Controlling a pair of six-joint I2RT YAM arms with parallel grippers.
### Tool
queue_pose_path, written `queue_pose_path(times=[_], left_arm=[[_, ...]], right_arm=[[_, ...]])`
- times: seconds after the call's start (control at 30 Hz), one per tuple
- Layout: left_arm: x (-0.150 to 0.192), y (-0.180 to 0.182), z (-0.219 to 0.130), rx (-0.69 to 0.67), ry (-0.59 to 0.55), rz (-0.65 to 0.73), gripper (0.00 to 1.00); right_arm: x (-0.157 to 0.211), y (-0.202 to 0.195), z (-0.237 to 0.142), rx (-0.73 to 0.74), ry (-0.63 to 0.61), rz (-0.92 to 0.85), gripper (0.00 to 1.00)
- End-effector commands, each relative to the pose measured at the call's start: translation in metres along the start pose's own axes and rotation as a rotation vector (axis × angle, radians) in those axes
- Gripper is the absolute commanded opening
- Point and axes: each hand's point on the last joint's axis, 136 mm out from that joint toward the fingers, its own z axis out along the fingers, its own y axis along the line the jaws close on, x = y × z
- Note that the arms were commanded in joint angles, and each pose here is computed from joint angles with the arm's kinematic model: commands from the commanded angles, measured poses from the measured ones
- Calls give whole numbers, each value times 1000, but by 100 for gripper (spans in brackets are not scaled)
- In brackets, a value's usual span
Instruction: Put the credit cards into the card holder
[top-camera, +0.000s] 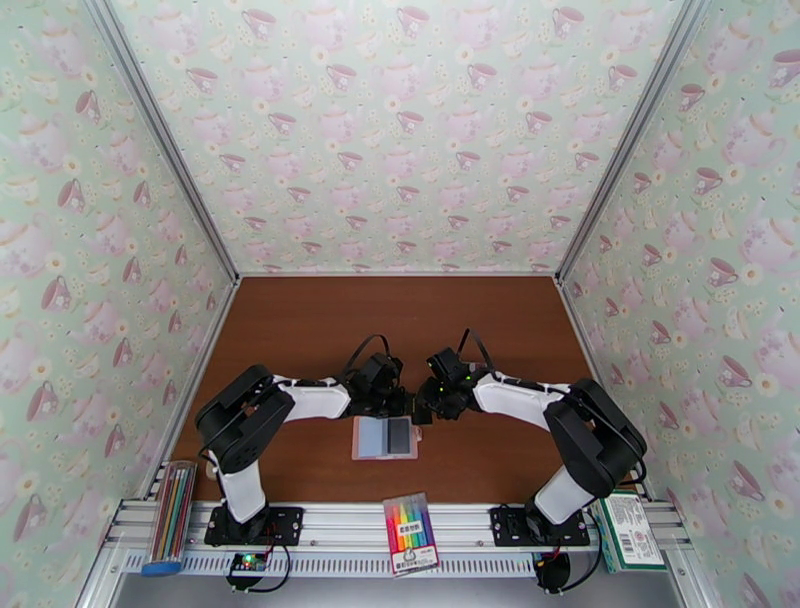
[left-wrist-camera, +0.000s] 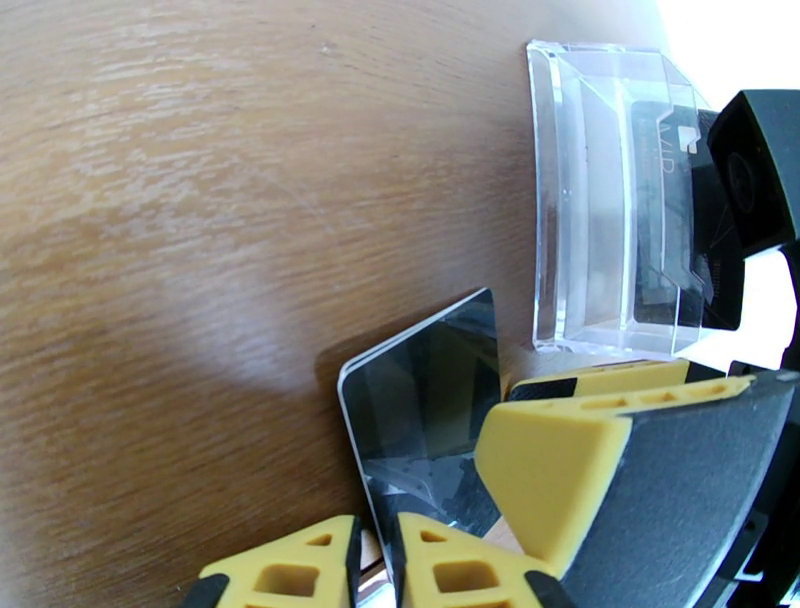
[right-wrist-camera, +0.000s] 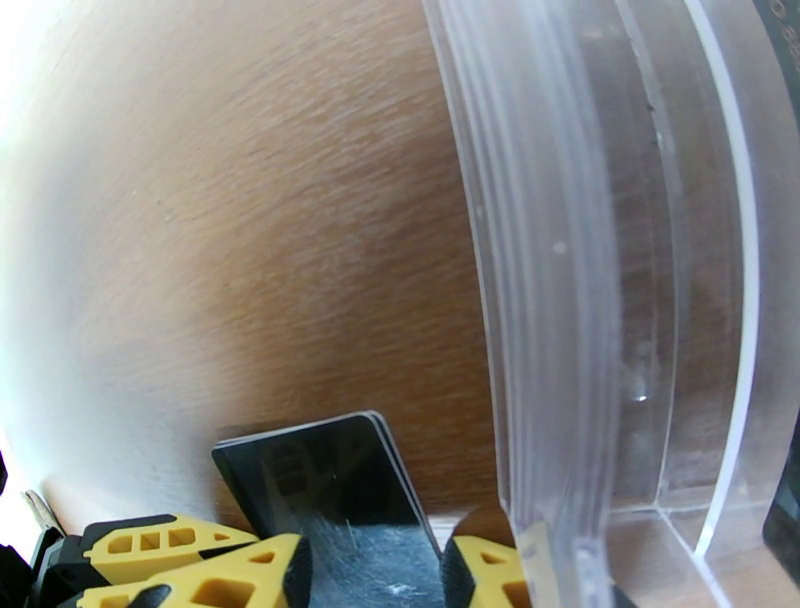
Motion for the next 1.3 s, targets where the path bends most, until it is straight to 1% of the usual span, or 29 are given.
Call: queue_pose_path(times=[0.0, 0.13, 0.43, 0.63, 0.83, 1.27], left_arm=[[10, -1, 12, 6, 44, 27, 19], [11, -1, 12, 3, 47, 26, 18], [11, 0, 13, 0, 47, 27, 18], [11, 0, 13, -2, 46, 26, 18], [12, 0, 13, -5, 49, 27, 18], [12, -1, 14, -6, 52, 32, 17]], right_arm=[[8, -22, 7, 65, 19, -5, 39], [10, -22, 10, 65, 34, -4, 38], [7, -19, -7, 58, 5, -22, 39], [8, -22, -10, 66, 3, -31, 39], [11, -22, -1, 61, 28, -28, 37], [19, -4, 9, -3, 82, -41, 35]])
